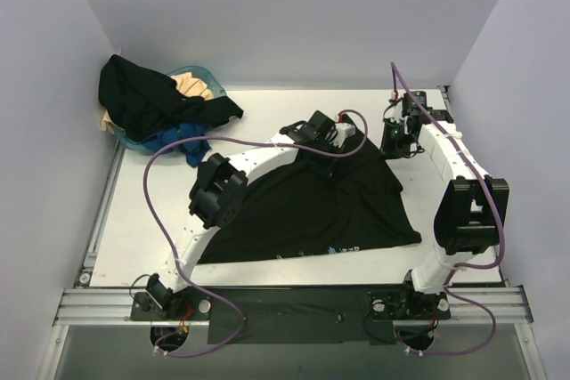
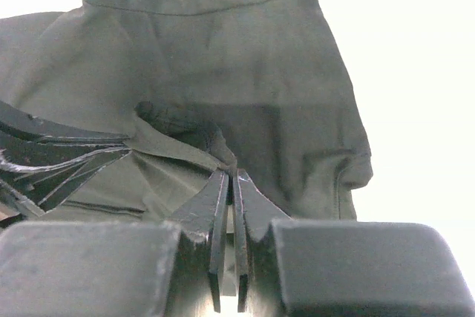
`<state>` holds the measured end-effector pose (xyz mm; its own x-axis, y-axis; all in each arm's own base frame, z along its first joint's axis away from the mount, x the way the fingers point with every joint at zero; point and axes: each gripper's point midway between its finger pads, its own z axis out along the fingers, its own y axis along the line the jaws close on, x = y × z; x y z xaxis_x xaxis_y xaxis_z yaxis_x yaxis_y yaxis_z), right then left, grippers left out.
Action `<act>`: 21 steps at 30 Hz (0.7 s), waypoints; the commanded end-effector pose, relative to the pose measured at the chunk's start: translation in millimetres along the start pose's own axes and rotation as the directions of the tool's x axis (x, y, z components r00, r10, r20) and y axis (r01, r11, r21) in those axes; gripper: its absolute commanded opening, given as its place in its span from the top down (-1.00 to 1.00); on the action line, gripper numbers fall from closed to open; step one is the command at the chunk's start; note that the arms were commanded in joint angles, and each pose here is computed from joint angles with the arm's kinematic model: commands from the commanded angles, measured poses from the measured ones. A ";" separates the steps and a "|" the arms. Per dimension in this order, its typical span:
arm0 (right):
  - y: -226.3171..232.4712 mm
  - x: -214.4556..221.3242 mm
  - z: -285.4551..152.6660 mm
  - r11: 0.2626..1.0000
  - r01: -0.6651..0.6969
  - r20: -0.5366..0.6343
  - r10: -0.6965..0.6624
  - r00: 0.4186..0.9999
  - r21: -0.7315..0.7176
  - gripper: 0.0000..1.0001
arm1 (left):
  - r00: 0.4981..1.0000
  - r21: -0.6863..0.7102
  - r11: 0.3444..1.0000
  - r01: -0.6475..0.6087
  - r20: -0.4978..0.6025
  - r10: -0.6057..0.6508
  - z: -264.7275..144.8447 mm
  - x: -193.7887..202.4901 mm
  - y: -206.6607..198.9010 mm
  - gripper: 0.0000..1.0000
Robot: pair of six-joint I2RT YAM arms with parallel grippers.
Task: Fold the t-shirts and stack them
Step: Fold the flattened tshirt in 1/3 of the way
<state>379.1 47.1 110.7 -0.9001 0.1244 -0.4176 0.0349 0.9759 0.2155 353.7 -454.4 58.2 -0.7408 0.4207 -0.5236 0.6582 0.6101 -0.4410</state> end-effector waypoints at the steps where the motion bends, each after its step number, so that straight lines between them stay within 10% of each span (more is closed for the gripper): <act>1: -18.2 10.6 7.6 0.999 -0.010 -0.036 0.012 0.999 0.045 1.00 | 0.994 -0.071 0.996 -0.057 0.087 0.063 -26.3 -30.1 -1.0 1.00; 10: -24.2 -8.4 6.2 0.993 0.041 -0.006 -0.041 0.999 0.109 1.00 | 0.992 -0.152 0.986 -0.074 0.090 0.088 -25.3 -30.8 14.3 1.00; 14: -17.1 3.1 20.2 0.995 0.055 -0.070 -0.049 0.996 0.089 0.43 | 0.992 -0.106 0.991 -0.085 0.085 0.094 -18.2 -26.0 8.4 1.00; 21: -46.5 50.6 7.4 0.986 -0.110 -0.168 0.130 0.977 0.122 0.41 | 0.995 -0.100 0.992 -0.079 0.051 0.085 -8.2 -11.8 10.7 1.00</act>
<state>378.3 22.1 80.0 -0.9237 0.1458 -0.3543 0.0940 0.9827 0.1593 368.1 -441.2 45.1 -0.7105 0.4404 -0.5489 0.6669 0.6702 -0.3256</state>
